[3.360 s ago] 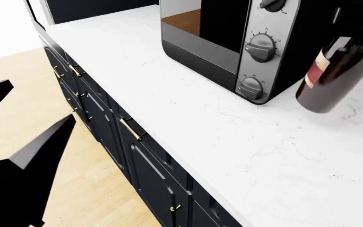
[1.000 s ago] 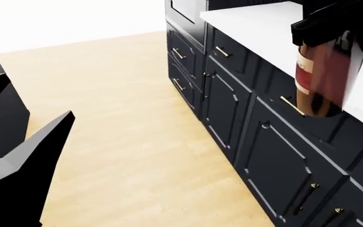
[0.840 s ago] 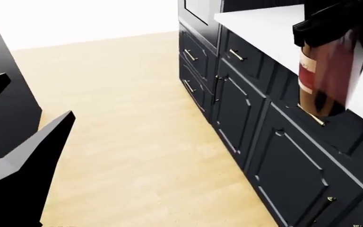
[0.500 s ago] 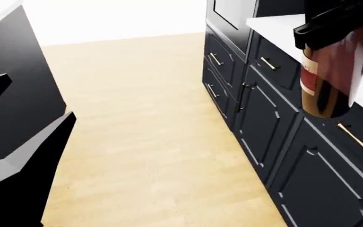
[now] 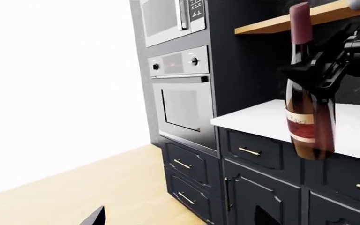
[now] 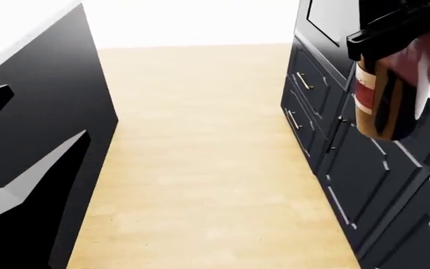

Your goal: Move the drinks to the dining counter.

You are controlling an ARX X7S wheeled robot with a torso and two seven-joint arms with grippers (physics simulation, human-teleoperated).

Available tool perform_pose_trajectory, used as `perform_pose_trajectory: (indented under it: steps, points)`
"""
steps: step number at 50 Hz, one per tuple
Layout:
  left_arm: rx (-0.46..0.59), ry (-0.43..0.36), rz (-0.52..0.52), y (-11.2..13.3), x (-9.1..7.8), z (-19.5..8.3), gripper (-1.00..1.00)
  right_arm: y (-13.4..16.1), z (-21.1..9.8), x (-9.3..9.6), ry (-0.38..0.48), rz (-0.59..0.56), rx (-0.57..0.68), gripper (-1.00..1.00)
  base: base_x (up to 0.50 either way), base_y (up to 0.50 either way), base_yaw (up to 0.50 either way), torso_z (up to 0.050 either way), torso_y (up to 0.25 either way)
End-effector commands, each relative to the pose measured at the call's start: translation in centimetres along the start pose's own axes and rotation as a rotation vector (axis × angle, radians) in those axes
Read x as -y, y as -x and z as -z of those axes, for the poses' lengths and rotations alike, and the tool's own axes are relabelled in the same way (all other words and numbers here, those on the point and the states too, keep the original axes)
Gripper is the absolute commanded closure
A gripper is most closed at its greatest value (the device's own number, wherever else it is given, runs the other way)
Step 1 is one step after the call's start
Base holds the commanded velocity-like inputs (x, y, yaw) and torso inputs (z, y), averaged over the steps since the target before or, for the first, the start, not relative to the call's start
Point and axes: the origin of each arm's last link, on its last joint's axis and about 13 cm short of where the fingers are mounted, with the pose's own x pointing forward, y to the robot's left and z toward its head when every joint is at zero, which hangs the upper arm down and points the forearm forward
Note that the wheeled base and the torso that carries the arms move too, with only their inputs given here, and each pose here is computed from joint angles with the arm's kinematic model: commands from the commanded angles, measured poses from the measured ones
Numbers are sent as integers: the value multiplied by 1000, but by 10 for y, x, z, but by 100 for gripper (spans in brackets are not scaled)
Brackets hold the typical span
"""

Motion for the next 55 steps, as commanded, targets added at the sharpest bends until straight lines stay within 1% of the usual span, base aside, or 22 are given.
perform_pose_trajectory:
  steps: [1,7,9,25,27,28,31,34,35,36,37,38,39,40,41,45,51,55]
  points:
    - [1,-3,0,0,0,-1,-100,3,-6,6,7,59,41,100,17,257,500,0,0]
    - [2,-1,1,0,0,-1,-100,3,-5,6,4,55,36,100,12,259,500,2,2]
    - [2,-1,2,0,1,-1,-100,4,-5,7,-16,46,38,100,-494,272,0,0,0]
    - [3,-2,4,0,0,-1,-100,5,-4,6,-12,61,43,100,-494,272,0,1,3]
    - [4,-2,2,0,0,-1,-100,5,-5,7,-31,58,56,100,-403,295,0,0,0]
    - [4,-2,2,0,0,-1,-100,5,-5,8,-31,59,56,100,-179,344,0,0,0]
    - [4,-4,2,0,0,-2,-100,5,-4,7,13,82,39,100,-284,382,0,0,4]
    - [5,-3,3,0,0,-2,-100,5,-6,8,-12,74,50,100,-444,387,0,0,0]
    - [5,-4,2,0,0,-2,-100,5,-6,9,-43,70,52,100,-69,377,0,0,10]
    - [6,-2,3,0,0,-2,-100,6,-6,9,-42,65,47,100,0,0,0,0,0]
    - [5,-4,3,0,1,-2,-100,5,-6,10,-35,96,51,100,0,0,0,0,11]
    - [5,-4,3,0,1,-2,-100,6,-6,10,-35,86,44,100,0,0,0,0,0]
    - [6,-2,3,0,0,-2,-100,6,-6,10,-9,112,41,100,0,0,0,0,0]
    - [4,-4,3,0,0,-2,-100,6,-6,10,-2,112,37,100,-234,6,0,0,0]
    - [5,-3,3,0,0,-2,-100,6,-6,10,2,140,40,100,-445,11,0,0,0]
    - [8,-3,3,0,0,-3,-100,6,-7,9,22,118,41,100,-500,12,0,3,2]
    - [7,-4,3,0,1,-2,-100,6,-6,9,23,121,35,100,-500,12,0,0,2]
    - [4,-3,3,0,1,-2,-100,5,-5,8,39,121,33,100,-500,12,0,0,0]
